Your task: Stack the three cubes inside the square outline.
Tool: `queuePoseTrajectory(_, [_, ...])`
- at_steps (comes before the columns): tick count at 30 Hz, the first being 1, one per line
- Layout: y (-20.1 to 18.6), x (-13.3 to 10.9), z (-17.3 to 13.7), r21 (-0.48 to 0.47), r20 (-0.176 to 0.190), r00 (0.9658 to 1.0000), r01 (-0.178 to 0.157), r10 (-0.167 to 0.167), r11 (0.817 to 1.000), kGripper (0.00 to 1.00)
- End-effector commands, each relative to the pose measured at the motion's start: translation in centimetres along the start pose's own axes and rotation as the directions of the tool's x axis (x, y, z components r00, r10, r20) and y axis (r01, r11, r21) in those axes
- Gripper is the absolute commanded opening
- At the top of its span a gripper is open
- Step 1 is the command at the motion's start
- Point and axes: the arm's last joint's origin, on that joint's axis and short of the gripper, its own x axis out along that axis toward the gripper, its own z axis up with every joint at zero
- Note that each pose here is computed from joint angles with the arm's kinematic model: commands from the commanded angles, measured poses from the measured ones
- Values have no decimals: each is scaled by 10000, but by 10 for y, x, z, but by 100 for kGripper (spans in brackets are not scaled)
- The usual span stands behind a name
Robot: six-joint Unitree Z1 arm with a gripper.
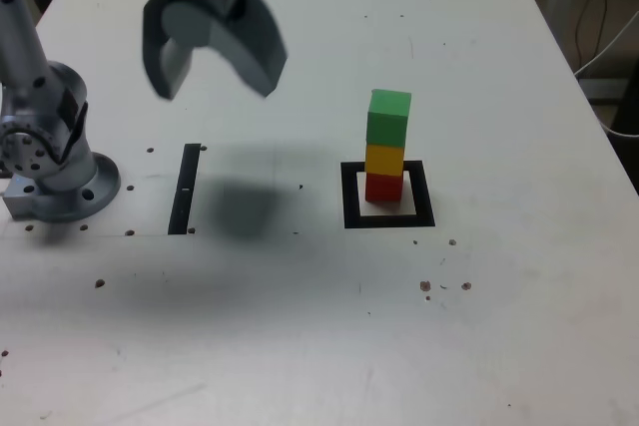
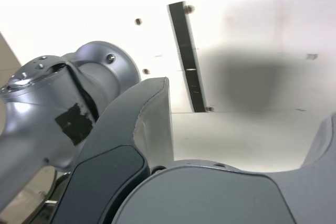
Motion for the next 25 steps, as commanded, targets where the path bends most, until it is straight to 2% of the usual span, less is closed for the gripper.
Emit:
queuePoseTrajectory(1, [-2,10,-4,-181,73,9999,102,-101,9998,99])
queuePoseTrajectory(6, [-2,43,-14,-771,461,9983,378,-343,9963,99])
queuePoseTrajectory(11, [5,64,-21,-1364,733,9967,441,-343,9897,99])
queuePoseTrajectory(20, [9,74,-14,-1639,794,9965,387,-259,9857,100])
queuePoseTrajectory(25, [9,81,-15,-1870,641,9979,250,-132,9820,100])
